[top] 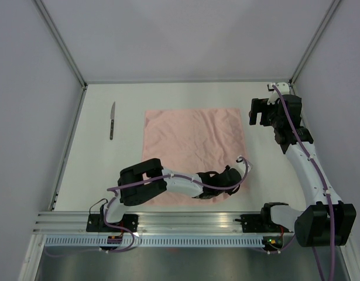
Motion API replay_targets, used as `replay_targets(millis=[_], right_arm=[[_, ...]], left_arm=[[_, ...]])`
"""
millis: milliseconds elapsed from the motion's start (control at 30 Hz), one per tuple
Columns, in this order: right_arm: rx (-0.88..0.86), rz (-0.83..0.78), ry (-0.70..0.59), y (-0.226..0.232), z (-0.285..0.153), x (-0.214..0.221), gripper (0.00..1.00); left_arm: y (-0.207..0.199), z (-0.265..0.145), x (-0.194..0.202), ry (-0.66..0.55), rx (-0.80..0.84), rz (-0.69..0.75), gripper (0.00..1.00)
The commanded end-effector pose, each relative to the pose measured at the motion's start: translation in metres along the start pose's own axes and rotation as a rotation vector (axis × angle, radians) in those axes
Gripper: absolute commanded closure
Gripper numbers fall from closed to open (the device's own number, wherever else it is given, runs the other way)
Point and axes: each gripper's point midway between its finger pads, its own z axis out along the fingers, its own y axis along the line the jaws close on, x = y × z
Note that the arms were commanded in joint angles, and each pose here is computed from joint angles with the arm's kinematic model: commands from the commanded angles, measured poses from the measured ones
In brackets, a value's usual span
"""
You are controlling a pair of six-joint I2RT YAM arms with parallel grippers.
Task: Fold the napkin, place the utensils inside, and roll it up
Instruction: Fold the napkin
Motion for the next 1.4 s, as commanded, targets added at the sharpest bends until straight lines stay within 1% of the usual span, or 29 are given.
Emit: replay_targets(millis=[0, 167, 300, 400, 467, 500, 600, 867, 1067, 1233, 1367], right_arm=[[0.004, -0.006, -0.014, 0.0, 0.0, -0.005, 0.02], [0.003, -0.008, -0.018, 0.0, 0.0, -0.006, 0.02], [0.001, -0.011, -0.017, 0.0, 0.0, -0.006, 0.02], [-0.002, -0.01, -0.017, 0.0, 0.0, -0.006, 0.02], [-0.004, -0.01, -0.014, 0.001, 0.0, -0.005, 0.02], [-0.002, -0.009, -0.015, 0.0, 0.0, -0.005, 0.02], [-0.004, -0.011, -0.017, 0.001, 0.0, -0.006, 0.02], [-0.001, -0.013, -0.015, 0.0, 0.0, -0.005, 0.02], [-0.001, -0.014, -0.017, 0.0, 0.0, -0.006, 0.02], [0.0, -0.014, -0.018, 0.0, 0.0, -0.006, 0.02], [0.001, -0.015, -0.02, 0.0, 0.0, -0.007, 0.02]], left_arm=[[0.018, -0.007, 0.021, 0.079, -0.012, 0.108, 0.8], [0.01, -0.013, 0.015, 0.061, 0.041, 0.125, 0.76], [0.0, -0.02, 0.002, 0.02, 0.088, 0.117, 0.72], [-0.011, -0.026, -0.014, -0.027, 0.129, 0.121, 0.64], [-0.017, -0.03, -0.023, -0.052, 0.15, 0.132, 0.62], [-0.022, -0.032, -0.027, -0.062, 0.158, 0.135, 0.59], [-0.032, -0.036, -0.036, -0.085, 0.185, 0.148, 0.55], [-0.063, -0.041, -0.04, -0.106, 0.258, 0.181, 0.44], [-0.077, -0.042, -0.041, -0.121, 0.293, 0.183, 0.4], [-0.089, -0.04, -0.04, -0.118, 0.339, 0.194, 0.39], [-0.097, -0.035, -0.031, -0.099, 0.366, 0.206, 0.39]])
